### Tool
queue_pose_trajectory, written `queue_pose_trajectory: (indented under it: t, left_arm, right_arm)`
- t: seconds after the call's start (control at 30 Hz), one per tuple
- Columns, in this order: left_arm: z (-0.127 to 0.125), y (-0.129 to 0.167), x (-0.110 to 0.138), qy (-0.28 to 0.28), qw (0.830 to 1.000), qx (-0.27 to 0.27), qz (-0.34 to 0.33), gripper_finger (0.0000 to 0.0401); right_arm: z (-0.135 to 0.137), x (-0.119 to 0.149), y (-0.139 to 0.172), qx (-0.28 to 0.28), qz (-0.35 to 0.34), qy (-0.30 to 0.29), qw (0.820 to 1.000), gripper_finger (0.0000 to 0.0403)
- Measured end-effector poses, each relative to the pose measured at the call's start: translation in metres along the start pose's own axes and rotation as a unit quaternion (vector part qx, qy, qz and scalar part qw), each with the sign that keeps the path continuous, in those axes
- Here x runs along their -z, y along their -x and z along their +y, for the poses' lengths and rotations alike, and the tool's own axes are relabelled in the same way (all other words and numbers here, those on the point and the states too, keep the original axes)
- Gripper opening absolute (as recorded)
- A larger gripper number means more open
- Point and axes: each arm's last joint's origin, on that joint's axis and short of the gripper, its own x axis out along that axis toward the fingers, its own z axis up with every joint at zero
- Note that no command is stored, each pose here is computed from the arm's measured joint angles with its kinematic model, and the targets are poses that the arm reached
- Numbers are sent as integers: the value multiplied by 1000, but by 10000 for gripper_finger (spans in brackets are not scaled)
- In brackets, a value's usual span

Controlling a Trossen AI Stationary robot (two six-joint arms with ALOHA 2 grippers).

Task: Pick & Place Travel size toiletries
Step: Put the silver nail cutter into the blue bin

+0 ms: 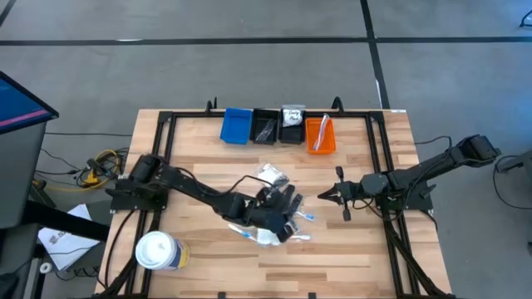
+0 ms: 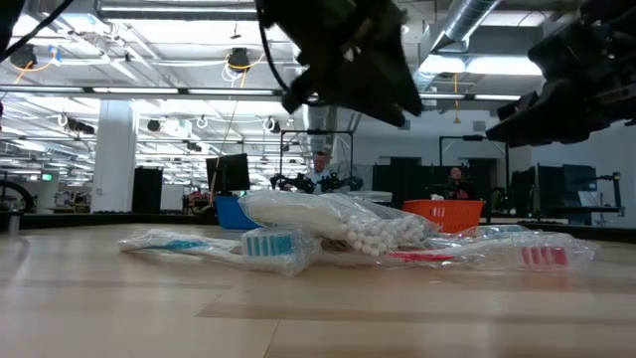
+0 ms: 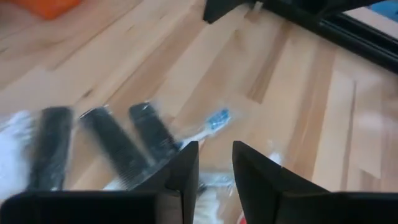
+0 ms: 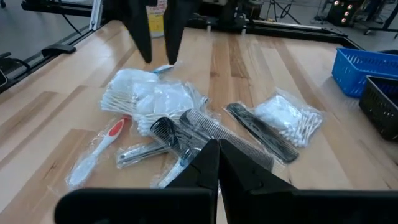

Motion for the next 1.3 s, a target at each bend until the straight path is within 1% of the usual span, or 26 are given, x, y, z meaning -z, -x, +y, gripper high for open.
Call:
queue_pose_trajectory:
  t: [0.13,0.27,0.47,0.7,0.87,0.93,1.1,1.2,1.3]
  left_arm:
    - [-1,-20,9,-10,1000,17,2,91]
    - [3,-29,15,-17,1000,5,13,90]
    - [11,-34,14,-14,1000,-6,26,90]
    - [28,-38,17,3,996,-51,75,90]
    - [32,-38,18,3,994,-60,88,90]
    - [34,-39,19,12,993,-55,106,90]
    - [37,-48,26,23,988,-34,146,90]
    - [39,-52,35,33,984,-50,169,90]
    - [39,-48,43,26,978,-79,190,90]
  right_arm:
    - [0,1,0,0,7,-2,1000,0]
    - [0,1,0,0,6,-2,1000,0]
    - [0,1,0,0,5,-3,1000,0]
    - [0,2,0,0,9,-2,1000,0]
    - [-1,2,0,2,10,-1,1000,0]
    - [-2,2,0,6,10,0,1000,0]
    - [-8,0,-1,25,2,-11,1000,0]
    - [-8,1,-1,27,8,-11,1000,0]
    - [-8,2,-1,26,12,-10,1000,0]
